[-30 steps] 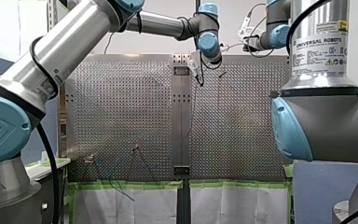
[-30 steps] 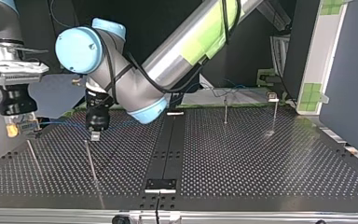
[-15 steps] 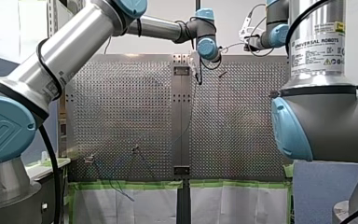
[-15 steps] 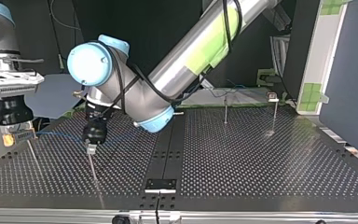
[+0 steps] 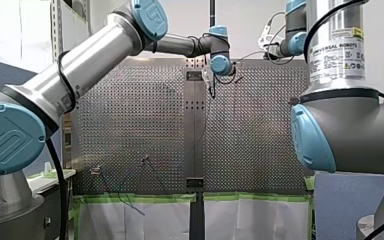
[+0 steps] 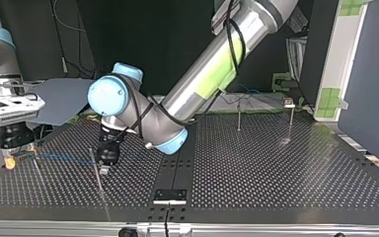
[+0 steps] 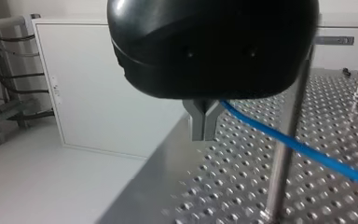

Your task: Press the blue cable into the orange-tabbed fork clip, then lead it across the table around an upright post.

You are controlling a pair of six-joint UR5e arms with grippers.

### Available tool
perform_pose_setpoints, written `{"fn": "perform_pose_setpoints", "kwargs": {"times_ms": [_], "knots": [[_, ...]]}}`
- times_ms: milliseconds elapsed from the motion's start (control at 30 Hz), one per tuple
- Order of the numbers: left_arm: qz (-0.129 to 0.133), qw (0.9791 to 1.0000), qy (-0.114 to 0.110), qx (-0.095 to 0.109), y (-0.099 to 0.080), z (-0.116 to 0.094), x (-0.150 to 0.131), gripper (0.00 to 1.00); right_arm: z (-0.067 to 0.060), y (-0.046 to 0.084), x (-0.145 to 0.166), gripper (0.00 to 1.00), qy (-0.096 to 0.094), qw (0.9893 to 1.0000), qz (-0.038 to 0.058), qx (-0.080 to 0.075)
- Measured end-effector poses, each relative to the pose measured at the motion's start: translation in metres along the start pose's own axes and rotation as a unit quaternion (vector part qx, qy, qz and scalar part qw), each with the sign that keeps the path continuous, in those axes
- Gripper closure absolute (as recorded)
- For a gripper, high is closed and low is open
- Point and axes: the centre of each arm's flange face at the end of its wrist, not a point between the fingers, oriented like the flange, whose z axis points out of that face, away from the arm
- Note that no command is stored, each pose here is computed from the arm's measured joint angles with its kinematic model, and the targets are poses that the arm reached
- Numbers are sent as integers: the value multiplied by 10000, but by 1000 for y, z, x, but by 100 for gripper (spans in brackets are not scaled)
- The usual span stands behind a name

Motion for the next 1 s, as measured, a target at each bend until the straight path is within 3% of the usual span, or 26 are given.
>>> {"fn": "perform_pose_setpoints", "kwargs": {"times_ms": [167, 433, 567, 733, 1000], "knots": [[22, 10000, 17, -15, 7, 11, 12, 99, 16, 9, -2, 100, 11, 10000, -10, -19], [-61, 9999, -79, -59, 14, 21, 5, 99, 42, 25, -5, 100, 54, 10000, -34, -34], [-88, 9999, -13, -106, 21, 24, 13, 99, 54, 28, -2, 100, 119, 9999, -73, -7], [-46, 9998, 107, -179, 28, 25, 25, 99, 63, 31, 1, 100, 172, 9998, -110, 13], [-32, 9997, 153, -205, 33, 28, 31, 99, 70, 38, -16, 100, 50, 9999, -133, -14]]}}
